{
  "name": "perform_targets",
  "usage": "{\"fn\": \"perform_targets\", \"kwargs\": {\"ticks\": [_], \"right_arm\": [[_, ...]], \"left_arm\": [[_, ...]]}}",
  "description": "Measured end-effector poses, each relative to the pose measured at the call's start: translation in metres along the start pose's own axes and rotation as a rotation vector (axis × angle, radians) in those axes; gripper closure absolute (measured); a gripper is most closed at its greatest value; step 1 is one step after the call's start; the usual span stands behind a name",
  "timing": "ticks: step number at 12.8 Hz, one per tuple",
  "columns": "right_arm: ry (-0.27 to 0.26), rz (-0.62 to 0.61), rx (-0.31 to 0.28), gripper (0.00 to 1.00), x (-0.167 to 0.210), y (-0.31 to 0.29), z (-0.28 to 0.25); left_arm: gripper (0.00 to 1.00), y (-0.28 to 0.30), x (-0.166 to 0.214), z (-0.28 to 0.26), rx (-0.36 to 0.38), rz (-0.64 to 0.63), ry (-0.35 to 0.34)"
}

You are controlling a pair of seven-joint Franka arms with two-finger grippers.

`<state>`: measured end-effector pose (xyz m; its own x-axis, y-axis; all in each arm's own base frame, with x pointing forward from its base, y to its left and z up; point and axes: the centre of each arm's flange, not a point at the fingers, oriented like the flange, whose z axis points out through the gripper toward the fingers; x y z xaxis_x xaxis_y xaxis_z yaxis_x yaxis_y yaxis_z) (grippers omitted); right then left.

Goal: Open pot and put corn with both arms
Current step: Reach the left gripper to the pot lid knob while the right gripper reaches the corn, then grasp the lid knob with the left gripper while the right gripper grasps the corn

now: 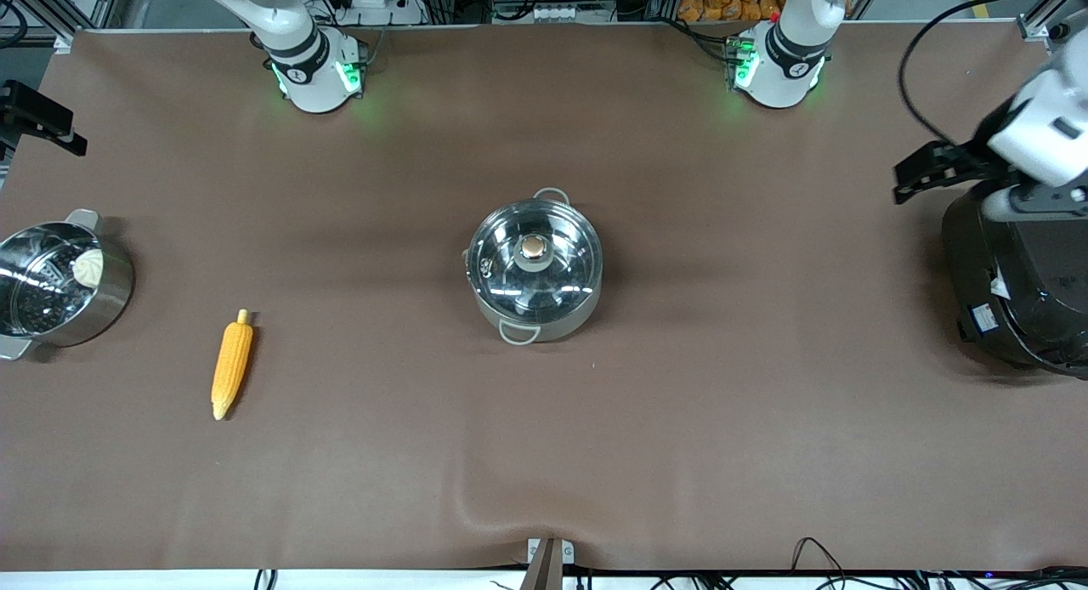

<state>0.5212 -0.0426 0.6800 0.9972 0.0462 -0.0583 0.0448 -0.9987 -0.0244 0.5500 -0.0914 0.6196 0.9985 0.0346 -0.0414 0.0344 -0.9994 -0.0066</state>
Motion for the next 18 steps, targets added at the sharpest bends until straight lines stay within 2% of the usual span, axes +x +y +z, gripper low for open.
{"fn": "perform_targets", "kwargs": {"ticks": [3, 6, 9, 12, 14, 18], "right_arm": [[0.003, -0.001, -0.001, 0.00, 0.011, 0.001, 0.023], [-0.064, 0.002, 0.005, 0.00, 0.032, 0.004, 0.075], [-0.111, 0.037, 0.004, 0.00, 0.076, 0.028, 0.154], [-0.107, 0.056, -0.004, 0.00, 0.109, 0.046, 0.230], [-0.128, 0.054, -0.005, 0.00, 0.120, 0.046, 0.271], [-0.114, 0.049, -0.018, 0.00, 0.145, 0.052, 0.348]], "left_arm": [[0.00, 0.100, -0.010, 0.024, 0.008, -0.080, -0.033], [0.00, 0.214, -0.018, 0.055, -0.006, -0.259, -0.044], [0.00, 0.318, -0.024, 0.119, -0.055, -0.465, -0.035], [0.00, 0.370, -0.025, 0.161, -0.098, -0.564, -0.037], [0.00, 0.390, -0.030, 0.183, -0.089, -0.607, -0.048], [0.00, 0.413, -0.037, 0.213, -0.087, -0.641, -0.048]]}}
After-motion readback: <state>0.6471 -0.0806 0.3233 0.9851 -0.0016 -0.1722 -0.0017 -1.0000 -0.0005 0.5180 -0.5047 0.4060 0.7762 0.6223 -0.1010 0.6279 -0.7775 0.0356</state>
